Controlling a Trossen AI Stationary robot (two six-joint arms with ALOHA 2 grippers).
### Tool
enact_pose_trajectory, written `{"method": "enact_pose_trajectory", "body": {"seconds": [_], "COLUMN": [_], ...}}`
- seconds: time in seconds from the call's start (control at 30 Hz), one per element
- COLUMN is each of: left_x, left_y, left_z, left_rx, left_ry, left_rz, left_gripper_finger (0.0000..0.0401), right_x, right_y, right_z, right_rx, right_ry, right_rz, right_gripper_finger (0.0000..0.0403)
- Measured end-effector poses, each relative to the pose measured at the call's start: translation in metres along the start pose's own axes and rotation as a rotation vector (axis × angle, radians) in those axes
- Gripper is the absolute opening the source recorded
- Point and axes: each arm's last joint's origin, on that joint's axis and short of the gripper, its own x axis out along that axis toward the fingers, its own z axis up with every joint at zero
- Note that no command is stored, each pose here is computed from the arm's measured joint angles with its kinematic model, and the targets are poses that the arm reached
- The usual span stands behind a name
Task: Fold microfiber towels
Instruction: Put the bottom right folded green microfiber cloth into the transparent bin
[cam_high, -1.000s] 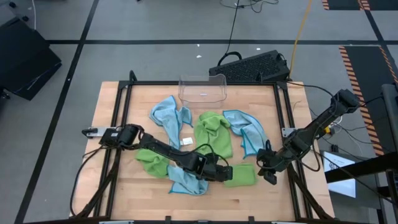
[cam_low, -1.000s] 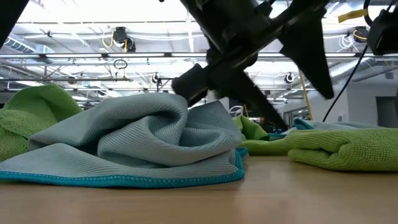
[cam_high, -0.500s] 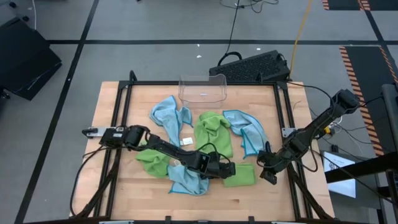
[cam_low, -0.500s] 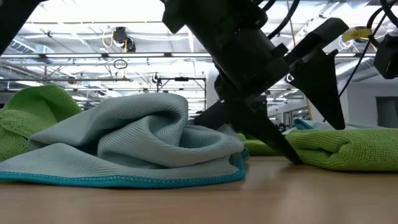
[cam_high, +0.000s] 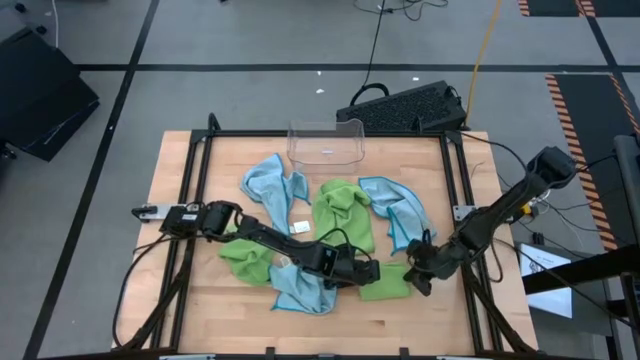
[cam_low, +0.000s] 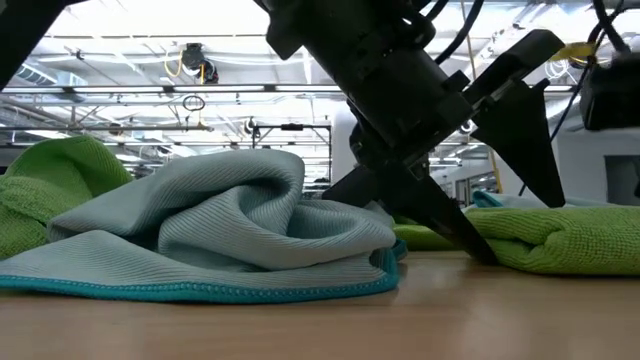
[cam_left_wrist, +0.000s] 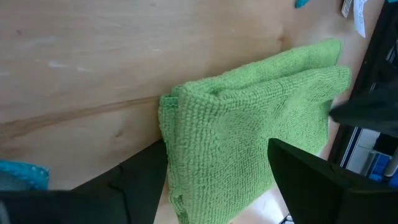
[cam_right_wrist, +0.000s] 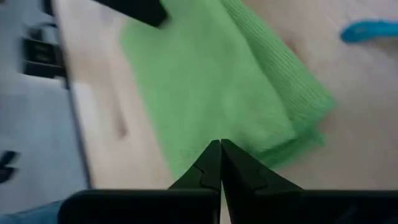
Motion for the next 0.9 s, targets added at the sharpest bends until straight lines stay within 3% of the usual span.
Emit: {"method": "enact_pose_trajectory", "body": {"seconds": [0.6,0.9], "left_x": [0.0,0.002], "left_y": [0.001,-0.004], "left_z": [0.0,-0.001], "left_rx": [-0.004,-0.058], "left_ry": [0.074,0.074], "left_rz": [0.03,-0.037], "left_gripper_finger": [0.0282,0.0282], "right_x": [0.025,0.026], "right_y": [-0.017,-0.026], "right_z": [-0.009,-0.013], "right_rx": [0.062,0.123], "right_ry": [0.089,0.086], "right_rz": [-0.186,-0.161], "right_gripper_finger": [0.0,0.0]}}
